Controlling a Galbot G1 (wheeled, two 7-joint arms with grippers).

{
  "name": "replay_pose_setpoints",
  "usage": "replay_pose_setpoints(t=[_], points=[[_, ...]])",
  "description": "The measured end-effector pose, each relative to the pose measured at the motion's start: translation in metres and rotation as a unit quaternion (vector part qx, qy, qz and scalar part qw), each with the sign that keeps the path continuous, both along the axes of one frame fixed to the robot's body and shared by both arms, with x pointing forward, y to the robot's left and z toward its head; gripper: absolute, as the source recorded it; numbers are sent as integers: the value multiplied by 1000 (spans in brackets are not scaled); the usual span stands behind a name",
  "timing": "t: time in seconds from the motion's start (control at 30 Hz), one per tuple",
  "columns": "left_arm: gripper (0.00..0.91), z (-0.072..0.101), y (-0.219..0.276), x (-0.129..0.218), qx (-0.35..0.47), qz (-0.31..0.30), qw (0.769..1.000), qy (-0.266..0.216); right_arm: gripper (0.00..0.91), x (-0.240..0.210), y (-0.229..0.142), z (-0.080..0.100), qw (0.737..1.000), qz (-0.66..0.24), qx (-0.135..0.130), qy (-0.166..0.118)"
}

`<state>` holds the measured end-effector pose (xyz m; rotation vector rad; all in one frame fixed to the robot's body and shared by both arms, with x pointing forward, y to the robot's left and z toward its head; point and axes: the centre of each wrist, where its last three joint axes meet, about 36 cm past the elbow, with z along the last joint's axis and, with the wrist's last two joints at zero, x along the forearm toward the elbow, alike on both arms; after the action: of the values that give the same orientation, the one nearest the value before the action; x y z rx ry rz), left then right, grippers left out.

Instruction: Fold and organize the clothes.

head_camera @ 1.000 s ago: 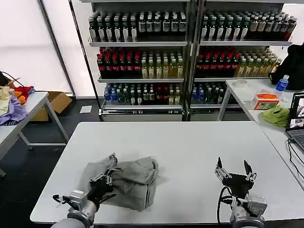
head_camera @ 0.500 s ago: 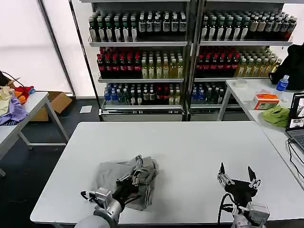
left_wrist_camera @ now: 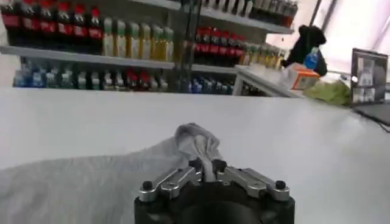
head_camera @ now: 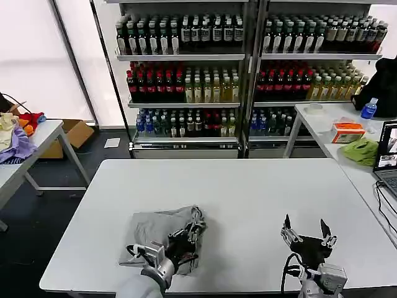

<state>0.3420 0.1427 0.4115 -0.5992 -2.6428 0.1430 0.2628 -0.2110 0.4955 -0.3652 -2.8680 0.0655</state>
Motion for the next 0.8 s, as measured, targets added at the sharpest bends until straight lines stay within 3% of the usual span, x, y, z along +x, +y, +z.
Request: replay_pose_setpoints(t=[0.23,0.5,0.63,0.8], points=[[907,-5,-5,-4,-41,-27,999,21,907,9,2,-7,1000,7,-2,9],[907,39,15,0,-146,-5,989,-5,907,22,3,-13,1000,27,-1,12],[907,46,42,5,-134,39,990,-30,907,28,1,-15,999,32,-1,9],[907,35,77,7,-71,98,991,-53,907,35,-4,-19,999,37,-1,8]])
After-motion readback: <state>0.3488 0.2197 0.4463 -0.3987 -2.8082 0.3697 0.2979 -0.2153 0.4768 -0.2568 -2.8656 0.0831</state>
